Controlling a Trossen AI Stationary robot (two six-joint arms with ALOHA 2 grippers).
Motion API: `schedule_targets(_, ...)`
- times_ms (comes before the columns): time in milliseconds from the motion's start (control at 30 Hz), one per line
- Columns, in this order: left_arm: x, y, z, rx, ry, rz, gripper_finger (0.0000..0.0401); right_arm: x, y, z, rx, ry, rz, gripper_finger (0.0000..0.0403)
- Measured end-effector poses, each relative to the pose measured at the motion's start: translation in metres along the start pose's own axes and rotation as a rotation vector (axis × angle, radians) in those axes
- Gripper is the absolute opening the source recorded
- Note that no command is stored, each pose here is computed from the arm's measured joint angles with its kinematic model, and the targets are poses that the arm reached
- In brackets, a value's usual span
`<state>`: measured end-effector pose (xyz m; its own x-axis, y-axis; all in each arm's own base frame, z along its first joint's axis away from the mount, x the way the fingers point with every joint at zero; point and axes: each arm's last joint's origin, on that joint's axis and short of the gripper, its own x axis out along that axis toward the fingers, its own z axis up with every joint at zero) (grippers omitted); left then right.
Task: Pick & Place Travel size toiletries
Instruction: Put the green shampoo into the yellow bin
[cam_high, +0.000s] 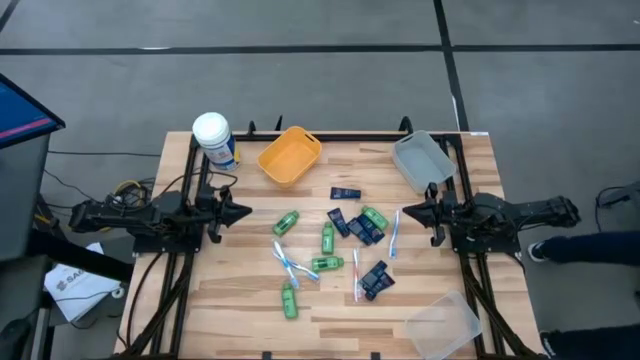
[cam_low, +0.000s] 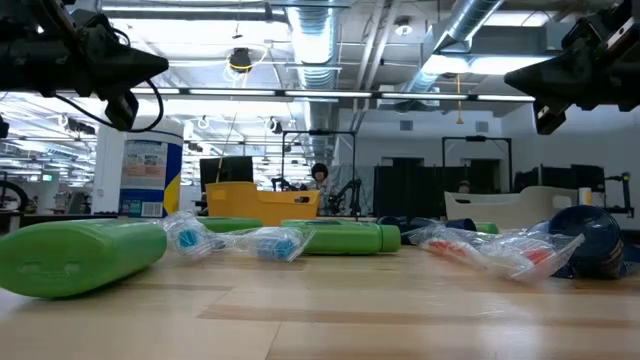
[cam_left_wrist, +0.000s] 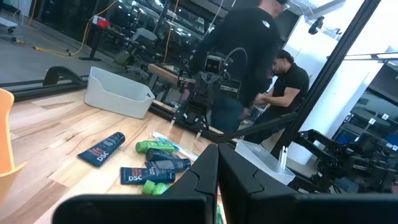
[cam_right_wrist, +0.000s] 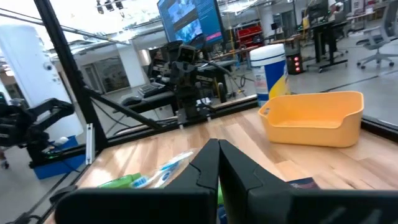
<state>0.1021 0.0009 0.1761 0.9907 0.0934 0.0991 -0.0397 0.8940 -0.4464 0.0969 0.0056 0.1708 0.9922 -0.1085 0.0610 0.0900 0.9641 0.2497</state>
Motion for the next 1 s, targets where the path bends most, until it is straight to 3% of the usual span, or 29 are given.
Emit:
schedule_targets(200,0.000,-0.004,0.008,-0.012,-0.086,-0.042,0.0001,0.000,0.000,0.000,-0.002,-0.001,-0.002,0.0000)
schedule_targets(433,-0.005,-0.013,0.028,-0.070,-0.299,-0.128,0.0001,0.000,-0.001,0.000,-0.003,-0.003,-0.010,0.0000)
schedule_targets(567,-0.009,-0.015,0.040,-0.236,-0.441,-0.148,0.0001,0.000,-0.002,0.001,-0.004,-0.006,-0.021,0.0000)
schedule_targets(733,-0.001,-0.028,0.065,-0.342,-0.449,-0.171,0.0001,0.000,-0.002,0.000,-0.010,0.003,-0.023,0.0000)
schedule_targets(867,0.019,-0.050,0.100,-0.290,-0.413,-0.207,0.0001,0.000,-0.002,-0.001,-0.014,0.007,-0.025,0.0000)
schedule_targets(1000,0.054,-0.070,0.124,-0.096,-0.312,-0.244,0.0004,0.000,-0.002,-0.001,-0.014,0.007,-0.025,0.0000)
